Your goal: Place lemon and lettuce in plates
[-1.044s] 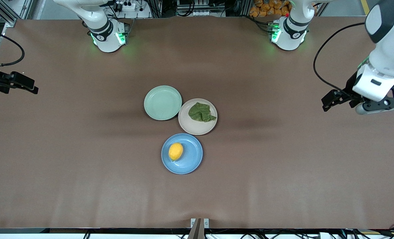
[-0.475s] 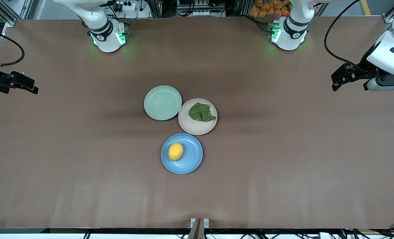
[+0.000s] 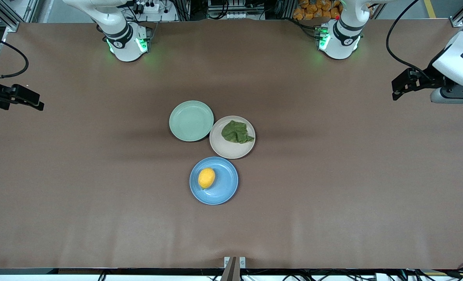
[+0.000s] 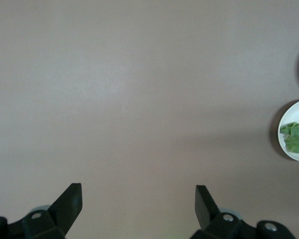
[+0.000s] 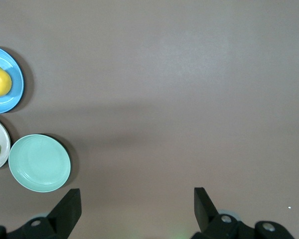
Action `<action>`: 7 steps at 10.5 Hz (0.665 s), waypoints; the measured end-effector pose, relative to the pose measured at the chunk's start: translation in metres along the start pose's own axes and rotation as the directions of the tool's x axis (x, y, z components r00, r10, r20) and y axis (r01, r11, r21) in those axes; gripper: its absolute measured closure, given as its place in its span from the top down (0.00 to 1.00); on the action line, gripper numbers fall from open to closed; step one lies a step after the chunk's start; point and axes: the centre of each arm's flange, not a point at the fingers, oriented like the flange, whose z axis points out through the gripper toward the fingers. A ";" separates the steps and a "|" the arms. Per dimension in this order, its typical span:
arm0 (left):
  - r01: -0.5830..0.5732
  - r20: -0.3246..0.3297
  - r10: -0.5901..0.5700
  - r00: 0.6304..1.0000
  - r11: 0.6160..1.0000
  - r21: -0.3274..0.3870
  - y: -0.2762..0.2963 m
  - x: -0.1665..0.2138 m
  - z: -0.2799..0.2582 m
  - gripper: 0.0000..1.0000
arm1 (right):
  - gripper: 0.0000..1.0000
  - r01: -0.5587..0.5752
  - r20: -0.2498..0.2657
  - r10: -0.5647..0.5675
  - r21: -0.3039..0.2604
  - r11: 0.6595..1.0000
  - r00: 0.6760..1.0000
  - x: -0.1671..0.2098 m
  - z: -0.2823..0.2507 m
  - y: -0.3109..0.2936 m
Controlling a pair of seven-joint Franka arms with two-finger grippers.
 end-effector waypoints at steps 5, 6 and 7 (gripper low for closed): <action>-0.002 0.007 0.002 1.000 1.000 0.000 0.000 -0.001 -0.001 1.00 | 1.00 0.001 0.000 -0.001 -0.001 1.000 1.000 0.000 0.000 0.000; -0.004 0.007 0.004 1.000 1.000 0.000 0.002 -0.001 -0.001 1.00 | 1.00 0.004 0.000 -0.004 -0.001 1.000 1.000 0.000 0.000 0.000; -0.009 0.007 0.009 1.000 1.000 -0.001 0.004 -0.001 -0.001 1.00 | 1.00 0.008 0.001 -0.008 -0.001 1.000 1.000 0.000 0.000 0.000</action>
